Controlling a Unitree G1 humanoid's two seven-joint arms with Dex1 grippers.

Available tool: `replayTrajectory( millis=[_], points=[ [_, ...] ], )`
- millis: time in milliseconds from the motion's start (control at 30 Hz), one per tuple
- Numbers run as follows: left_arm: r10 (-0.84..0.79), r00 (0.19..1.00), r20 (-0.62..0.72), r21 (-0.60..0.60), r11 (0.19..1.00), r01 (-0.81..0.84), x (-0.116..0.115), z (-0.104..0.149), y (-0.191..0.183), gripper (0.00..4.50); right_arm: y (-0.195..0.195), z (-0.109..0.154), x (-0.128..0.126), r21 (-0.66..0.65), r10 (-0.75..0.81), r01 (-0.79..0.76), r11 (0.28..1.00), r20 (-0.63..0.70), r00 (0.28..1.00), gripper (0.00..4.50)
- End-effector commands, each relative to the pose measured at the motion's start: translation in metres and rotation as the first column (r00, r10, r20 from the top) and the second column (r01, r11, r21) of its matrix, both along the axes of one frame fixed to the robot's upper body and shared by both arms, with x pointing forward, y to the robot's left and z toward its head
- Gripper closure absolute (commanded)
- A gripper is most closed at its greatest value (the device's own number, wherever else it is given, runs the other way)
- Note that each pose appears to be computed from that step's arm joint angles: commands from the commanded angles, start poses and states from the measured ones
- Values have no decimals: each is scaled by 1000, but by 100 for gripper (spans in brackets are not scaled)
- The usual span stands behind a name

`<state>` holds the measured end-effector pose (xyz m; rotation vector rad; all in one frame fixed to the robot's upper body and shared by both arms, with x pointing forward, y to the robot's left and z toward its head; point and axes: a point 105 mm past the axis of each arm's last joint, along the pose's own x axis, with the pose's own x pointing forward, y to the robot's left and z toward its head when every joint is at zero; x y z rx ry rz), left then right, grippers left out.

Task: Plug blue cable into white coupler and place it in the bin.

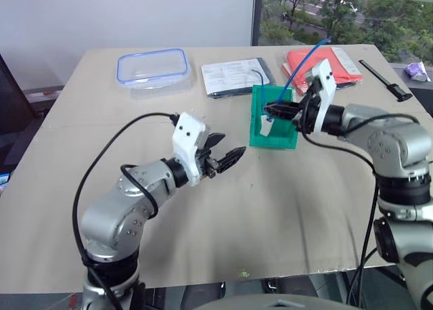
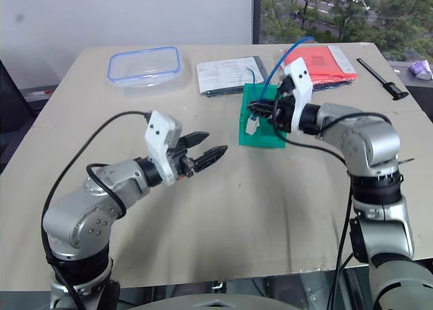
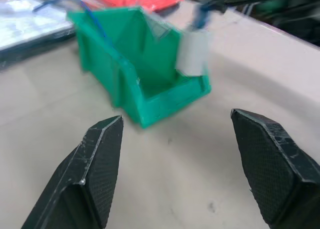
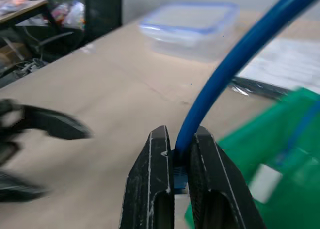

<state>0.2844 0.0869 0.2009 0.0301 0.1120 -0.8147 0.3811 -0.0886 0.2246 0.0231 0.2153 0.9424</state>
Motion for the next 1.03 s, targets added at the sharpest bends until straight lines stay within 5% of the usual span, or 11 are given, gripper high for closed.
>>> replayTrajectory(
  millis=[33, 233, 333, 467, 633, 700, 800, 1033],
  points=[
    [-9, 1000, -1, -18, 1000, 9, -1, 14, -5, 97, -10, 1, 37, -26, -93, 93, 995, -2, 996, 374],
    [4, 1000, 5, 26, 1000, -5, 4, 17, -5, 97, -25, 3, 67, -77, -185, 187, 979, 40, 982, 91],
    [31, 999, 10, 34, 999, -32, 7, 16, -2, 97, -37, 10, 67, -86, -200, 207, 975, 81, 976, 6],
    [123, 991, 55, 42, 991, -125, 9, 16, 13, 97, -62, 21, 41, -67, -154, 169, 983, 190, 970, 6],
    [203, 972, 118, 140, 966, -219, -8, -11, 47, 97, -80, 19, -40, 148, -46, -1, 989, 311, 949, 6],
    [183, 980, 77, 138, 972, -192, -24, -30, 51, 97, -90, -3, -61, 144, -56, 11, 990, 317, 947, 6],
    [180, 982, 56, 114, 976, -185, -44, -52, 59, 6, -105, -53, -89, 101, -58, 37, 994, 214, 975, 0],
    [186, 982, 15, 154, 970, -186, -65, -100, 73, 6, -126, -134, -124, -53, -38, 43, 998, 89, 995, 0]
  ],
)
